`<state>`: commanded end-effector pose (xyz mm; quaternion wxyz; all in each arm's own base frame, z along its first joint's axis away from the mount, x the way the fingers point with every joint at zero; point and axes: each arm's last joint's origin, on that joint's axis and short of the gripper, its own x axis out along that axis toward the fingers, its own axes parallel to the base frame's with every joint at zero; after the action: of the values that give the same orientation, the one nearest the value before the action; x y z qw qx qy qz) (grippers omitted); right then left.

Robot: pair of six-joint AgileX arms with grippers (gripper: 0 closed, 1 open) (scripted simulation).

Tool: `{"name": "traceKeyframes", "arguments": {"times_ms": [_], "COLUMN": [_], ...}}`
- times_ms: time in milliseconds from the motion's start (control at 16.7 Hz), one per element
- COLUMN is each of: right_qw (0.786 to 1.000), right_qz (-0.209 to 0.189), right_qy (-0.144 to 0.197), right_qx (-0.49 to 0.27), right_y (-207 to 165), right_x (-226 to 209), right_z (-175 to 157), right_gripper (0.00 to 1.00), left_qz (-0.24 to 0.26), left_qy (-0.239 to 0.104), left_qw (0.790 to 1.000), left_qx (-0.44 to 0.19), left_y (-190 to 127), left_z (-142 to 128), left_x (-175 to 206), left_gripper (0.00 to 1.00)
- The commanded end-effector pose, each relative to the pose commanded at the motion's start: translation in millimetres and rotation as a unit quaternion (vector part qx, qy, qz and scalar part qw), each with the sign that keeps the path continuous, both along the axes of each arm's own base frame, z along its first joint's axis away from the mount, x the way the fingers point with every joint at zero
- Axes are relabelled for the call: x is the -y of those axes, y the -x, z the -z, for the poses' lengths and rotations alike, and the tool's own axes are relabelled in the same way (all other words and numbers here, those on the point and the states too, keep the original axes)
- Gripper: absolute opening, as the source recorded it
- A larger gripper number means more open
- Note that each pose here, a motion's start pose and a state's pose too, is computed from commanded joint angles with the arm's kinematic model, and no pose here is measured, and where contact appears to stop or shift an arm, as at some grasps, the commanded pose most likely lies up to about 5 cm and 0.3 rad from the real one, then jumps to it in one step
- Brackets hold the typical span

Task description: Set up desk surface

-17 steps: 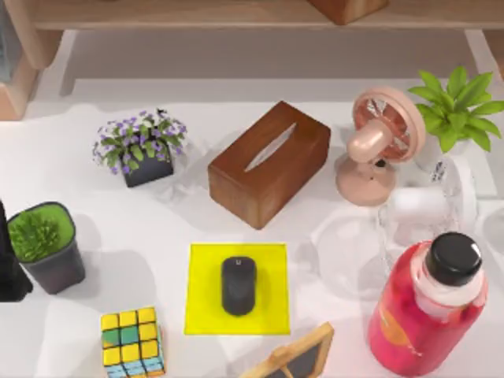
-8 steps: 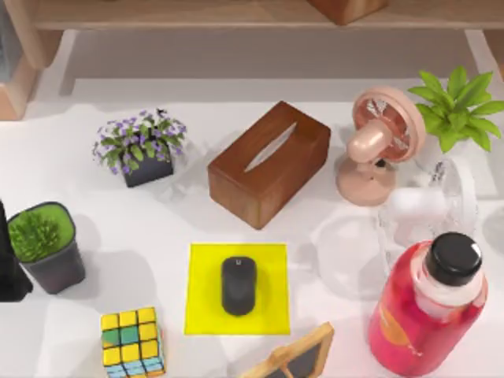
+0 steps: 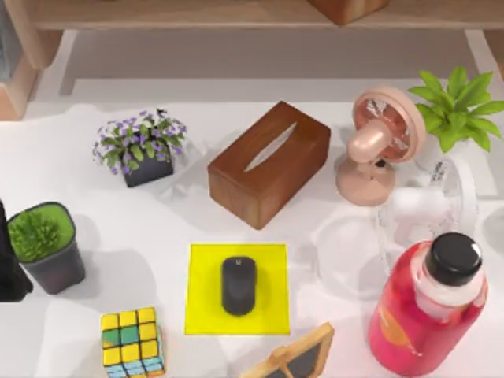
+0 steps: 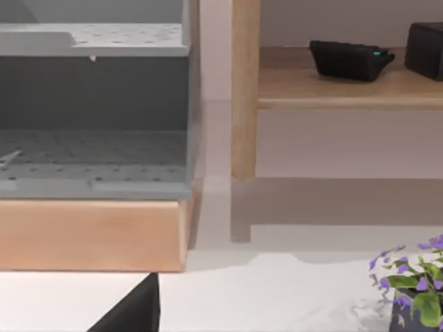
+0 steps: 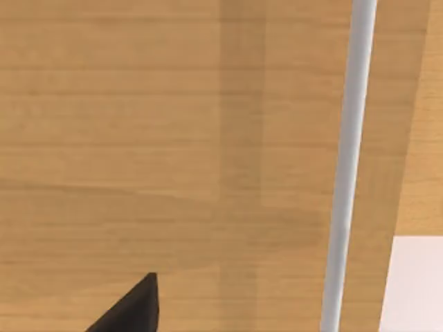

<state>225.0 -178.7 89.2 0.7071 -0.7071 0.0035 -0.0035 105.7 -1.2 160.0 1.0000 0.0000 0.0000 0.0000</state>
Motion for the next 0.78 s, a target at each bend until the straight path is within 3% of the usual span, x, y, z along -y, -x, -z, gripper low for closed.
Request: {"name": "traceKeyframes", "arguments": {"times_ms": [660,780], "right_qw": [1.000,1.000], "right_qz": [0.000,0.000], "right_qy": [0.000,0.000], "right_qx": [0.000,0.000], "right_y": [-25,-25], "right_x": [0,0], "right_z": [0,0], "right_gripper": [1.00,0.85], "left_qz": [0.000,0.000], "left_qy": [0.000,0.000], "left_qw": [1.000,1.000], "left_qx": [0.000,0.000], "left_y": [0,0], "left_z": [0,0], "left_x": [0,0], "left_gripper": [1.00,1.00]}}
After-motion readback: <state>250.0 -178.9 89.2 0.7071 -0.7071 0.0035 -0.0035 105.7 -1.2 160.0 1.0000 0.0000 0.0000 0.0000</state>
